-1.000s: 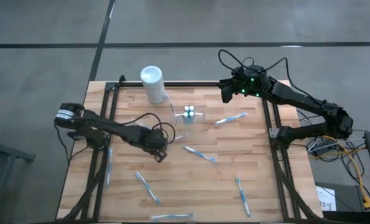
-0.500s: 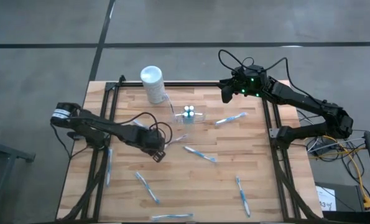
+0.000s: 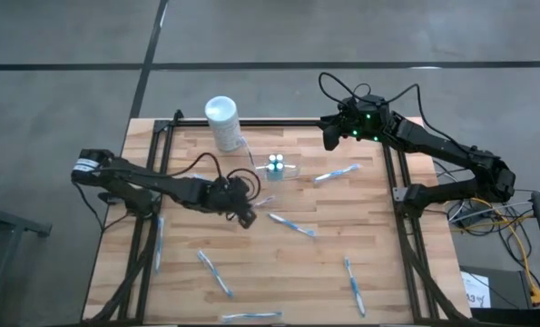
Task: Pick & Place toothbrushing station
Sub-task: Put the violet toothbrush into the left of the transparent organizer
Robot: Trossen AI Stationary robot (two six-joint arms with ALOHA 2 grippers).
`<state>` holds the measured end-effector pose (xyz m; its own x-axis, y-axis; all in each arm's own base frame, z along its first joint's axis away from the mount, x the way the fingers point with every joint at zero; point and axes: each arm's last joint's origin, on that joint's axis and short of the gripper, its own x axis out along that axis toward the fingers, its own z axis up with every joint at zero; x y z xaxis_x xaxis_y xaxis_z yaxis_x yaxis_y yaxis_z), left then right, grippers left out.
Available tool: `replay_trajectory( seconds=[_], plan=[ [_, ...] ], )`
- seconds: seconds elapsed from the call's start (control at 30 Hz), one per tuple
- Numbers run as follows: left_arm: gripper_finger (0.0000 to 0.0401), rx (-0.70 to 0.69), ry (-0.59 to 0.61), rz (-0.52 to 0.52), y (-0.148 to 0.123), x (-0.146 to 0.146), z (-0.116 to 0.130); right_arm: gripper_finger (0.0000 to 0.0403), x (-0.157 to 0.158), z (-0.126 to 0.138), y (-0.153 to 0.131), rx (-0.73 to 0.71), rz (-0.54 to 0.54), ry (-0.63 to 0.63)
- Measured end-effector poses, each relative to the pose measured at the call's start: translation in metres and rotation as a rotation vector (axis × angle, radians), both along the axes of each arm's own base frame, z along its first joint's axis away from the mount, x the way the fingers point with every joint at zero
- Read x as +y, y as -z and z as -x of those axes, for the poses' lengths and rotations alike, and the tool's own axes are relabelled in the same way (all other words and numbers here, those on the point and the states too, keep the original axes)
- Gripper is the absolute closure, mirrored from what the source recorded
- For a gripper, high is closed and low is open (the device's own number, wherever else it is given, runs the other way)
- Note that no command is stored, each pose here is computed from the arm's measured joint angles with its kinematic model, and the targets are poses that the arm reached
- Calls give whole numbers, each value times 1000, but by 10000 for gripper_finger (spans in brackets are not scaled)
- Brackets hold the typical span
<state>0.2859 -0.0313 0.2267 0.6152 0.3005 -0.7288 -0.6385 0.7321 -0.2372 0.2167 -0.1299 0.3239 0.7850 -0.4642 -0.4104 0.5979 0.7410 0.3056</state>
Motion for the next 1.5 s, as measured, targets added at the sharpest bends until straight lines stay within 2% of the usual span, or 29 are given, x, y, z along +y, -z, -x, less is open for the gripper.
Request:
replay_trajectory(
  seconds=[0.1, 0.23, 0.43, 0.53, 0.77, 0.9, 1.07, 1.5],
  plan=[
    [223, -75, -34, -26, -5, 5, -6, 275, 0, 0, 0, 0, 0, 0],
    [202, -94, -12, -82, -8, 11, -9, 275, 0, 0, 0, 0, 0, 0],
    [198, -98, -21, -80, -9, 14, -10, 275, 0, 0, 0, 0, 0, 0],
    [199, -96, 19, -68, -7, 15, -13, 275, 0, 0, 0, 0, 0, 1],
    [199, -2, 198, -71, 12, 22, -25, 275, 0, 0, 0, 0, 0, 0],
    [199, 47, 258, -138, 21, 28, -34, 275, 0, 0, 0, 0, 0, 0],
    [199, 87, 268, -168, 29, 38, -50, 275, 0, 0, 0, 0, 0, 0],
    [199, 139, 242, -130, 48, 46, -69, 275, 0, 0, 0, 0, 0, 0]
  ],
)
